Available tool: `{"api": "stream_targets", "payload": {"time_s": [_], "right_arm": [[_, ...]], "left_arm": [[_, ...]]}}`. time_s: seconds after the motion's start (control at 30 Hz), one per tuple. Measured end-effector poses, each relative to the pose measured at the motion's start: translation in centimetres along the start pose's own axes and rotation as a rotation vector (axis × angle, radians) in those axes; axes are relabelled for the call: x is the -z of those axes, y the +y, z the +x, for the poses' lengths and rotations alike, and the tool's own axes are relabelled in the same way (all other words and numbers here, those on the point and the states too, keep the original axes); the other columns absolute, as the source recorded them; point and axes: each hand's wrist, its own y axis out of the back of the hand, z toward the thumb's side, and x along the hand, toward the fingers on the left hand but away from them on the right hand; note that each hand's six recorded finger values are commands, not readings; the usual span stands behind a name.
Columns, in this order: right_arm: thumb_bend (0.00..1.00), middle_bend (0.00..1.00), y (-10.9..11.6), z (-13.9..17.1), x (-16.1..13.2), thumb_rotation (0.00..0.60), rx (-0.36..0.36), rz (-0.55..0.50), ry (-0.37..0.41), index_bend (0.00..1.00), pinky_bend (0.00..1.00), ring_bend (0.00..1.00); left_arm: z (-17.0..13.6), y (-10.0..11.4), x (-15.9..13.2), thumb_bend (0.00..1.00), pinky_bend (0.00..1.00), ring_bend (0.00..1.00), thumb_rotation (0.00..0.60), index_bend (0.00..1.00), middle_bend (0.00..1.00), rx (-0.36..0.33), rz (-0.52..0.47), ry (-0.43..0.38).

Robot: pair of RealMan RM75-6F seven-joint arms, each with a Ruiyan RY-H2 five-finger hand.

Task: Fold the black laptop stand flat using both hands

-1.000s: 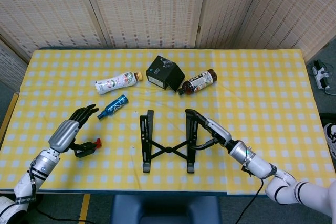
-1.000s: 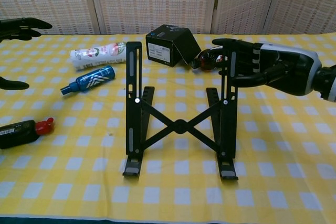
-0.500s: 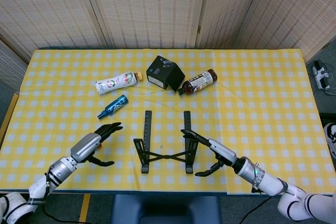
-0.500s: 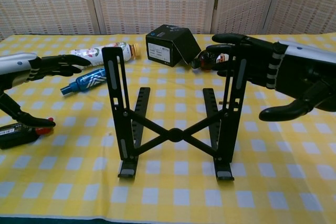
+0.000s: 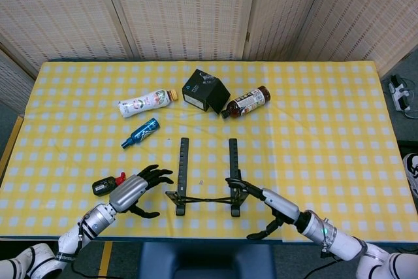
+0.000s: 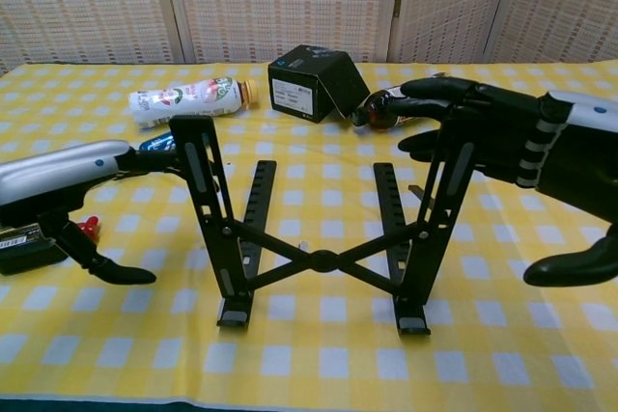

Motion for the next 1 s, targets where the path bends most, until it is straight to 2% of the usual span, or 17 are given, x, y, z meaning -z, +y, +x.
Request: {"api": "stream_targets", "payload": {"time_s": [0.23, 0.37, 0.53, 0.77, 1.0], "right_arm": [[0.17, 0.03, -0.3, 0.1, -0.4, 0.600, -0.007, 0.029, -0.010, 0.00, 0.00, 0.08], [0.17, 0.03, -0.3, 0.1, -0.4, 0.600, -0.008, 0.040, -0.019, 0.00, 0.00, 0.07], [0.17, 0.03, -0.4, 0.2, -0.4, 0.600, -0.007, 0.044, -0.028, 0.00, 0.00, 0.07], [0.17, 0.02, -0.5, 0.4, -0.3, 0.600, -0.005, 0.047, -0.033, 0.00, 0.00, 0.07], [0.17, 0.02, -1.2, 0.8, -0.3, 0.600, -0.018, 0.040, -0.034, 0.00, 0.00, 0.06]], "left_arm": [[1.7, -2.2, -1.2, 0.21, 0.00, 0.19, 0.600, 0.35, 0.19, -0.012, -0.005, -0.002], [2.7, -2.7, -1.8, 0.21, 0.01, 0.20, 0.600, 0.37, 0.20, -0.038, -0.023, -0.005], [4.1, -2.8, -2.3, 0.21, 0.01, 0.20, 0.600, 0.37, 0.21, -0.080, -0.027, 0.001], [5.3, -2.8, -2.8, 0.21, 0.01, 0.20, 0.600, 0.38, 0.21, -0.096, -0.052, 0.001], [5.9, -2.0, -2.1, 0.21, 0.01, 0.21, 0.600, 0.40, 0.22, -0.140, 0.015, 0.018]]}}
